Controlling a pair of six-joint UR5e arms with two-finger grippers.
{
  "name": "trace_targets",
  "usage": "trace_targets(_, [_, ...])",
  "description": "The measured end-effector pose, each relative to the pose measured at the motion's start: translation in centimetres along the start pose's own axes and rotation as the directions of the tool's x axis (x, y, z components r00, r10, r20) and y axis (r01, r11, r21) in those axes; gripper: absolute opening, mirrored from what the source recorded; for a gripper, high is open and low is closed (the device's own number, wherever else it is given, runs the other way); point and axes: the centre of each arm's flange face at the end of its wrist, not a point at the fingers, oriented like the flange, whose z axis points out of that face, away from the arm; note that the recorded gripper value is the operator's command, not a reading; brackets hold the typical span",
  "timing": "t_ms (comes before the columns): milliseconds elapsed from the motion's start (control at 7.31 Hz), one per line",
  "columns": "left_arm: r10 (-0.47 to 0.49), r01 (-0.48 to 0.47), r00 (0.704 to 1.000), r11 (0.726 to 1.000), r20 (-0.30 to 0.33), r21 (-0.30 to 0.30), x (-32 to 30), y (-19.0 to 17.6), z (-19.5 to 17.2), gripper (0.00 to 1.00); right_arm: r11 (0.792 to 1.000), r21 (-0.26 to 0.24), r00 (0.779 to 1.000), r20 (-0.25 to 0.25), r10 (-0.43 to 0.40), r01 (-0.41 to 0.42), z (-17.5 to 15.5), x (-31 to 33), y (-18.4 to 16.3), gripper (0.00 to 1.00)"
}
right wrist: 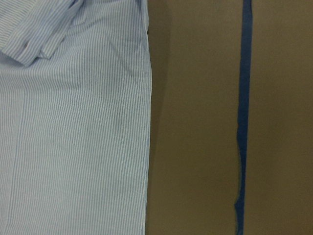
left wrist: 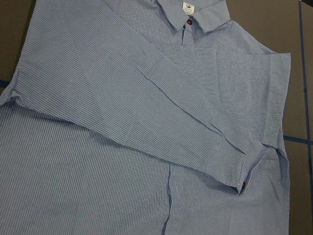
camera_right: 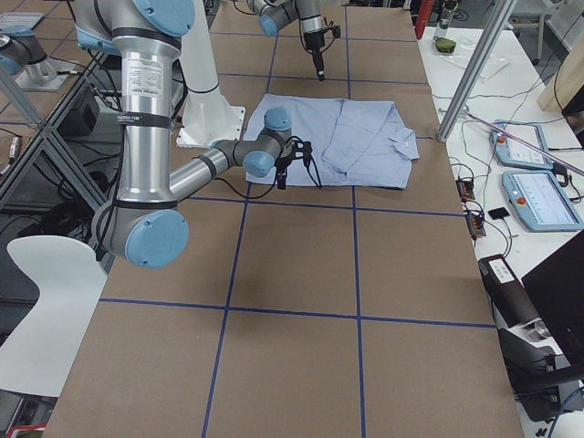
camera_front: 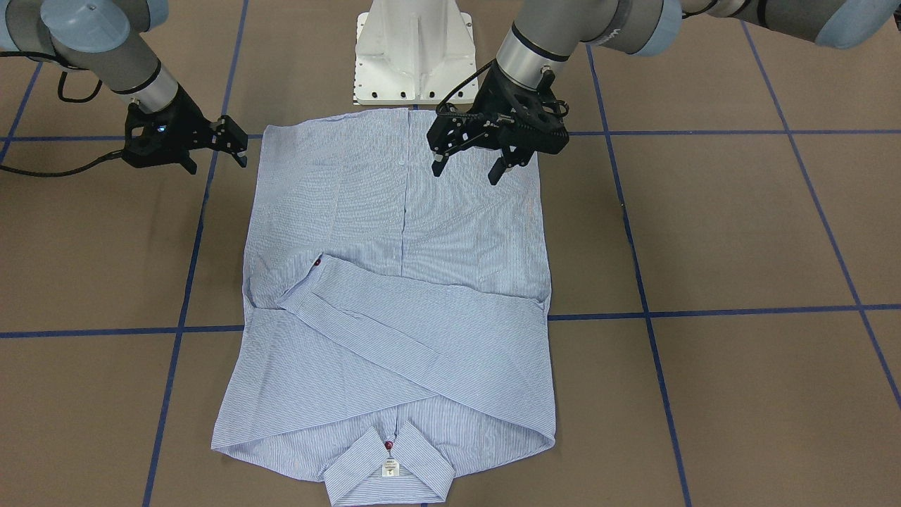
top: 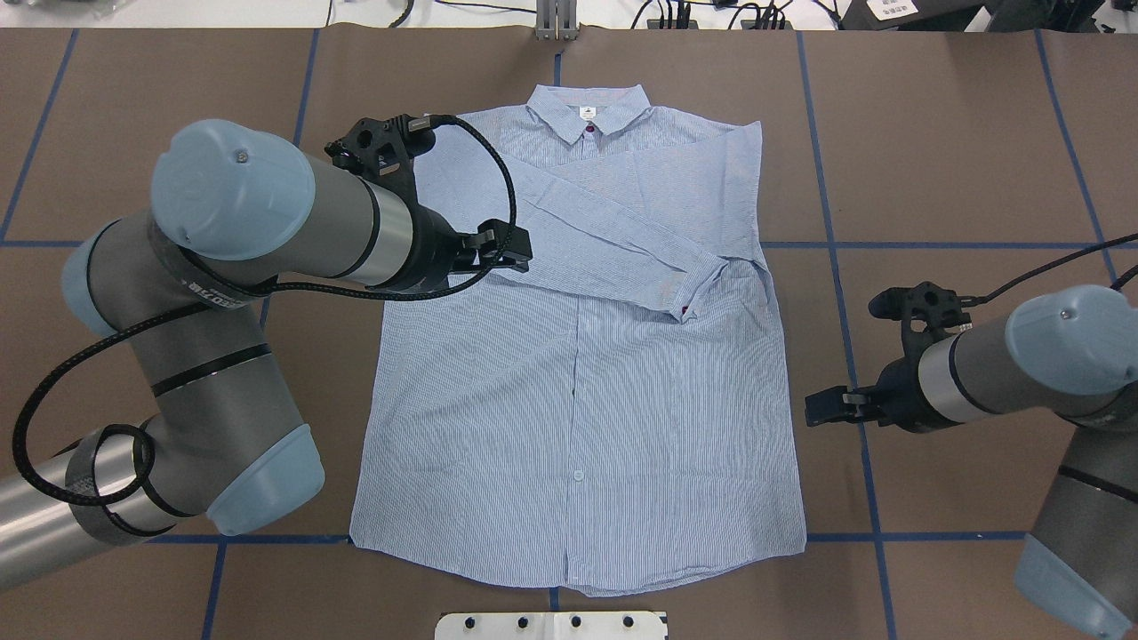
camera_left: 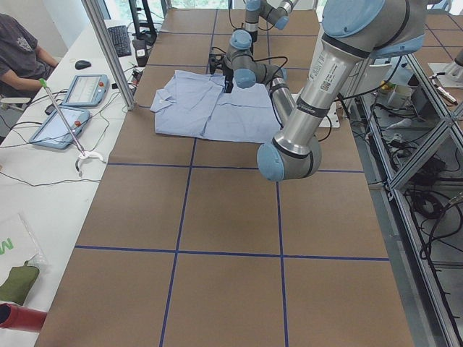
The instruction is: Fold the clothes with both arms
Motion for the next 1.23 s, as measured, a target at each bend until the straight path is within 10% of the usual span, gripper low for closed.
trace_targets(1232, [-0.004, 0.004, 1.000, 1.000, 0.008, 0.004, -0.6, 0.0, 0.1, 1.00, 0.996, -0.078, 0.994, -0.104, 0.040, -0.048, 6.0, -4.8, 6.7, 0.89])
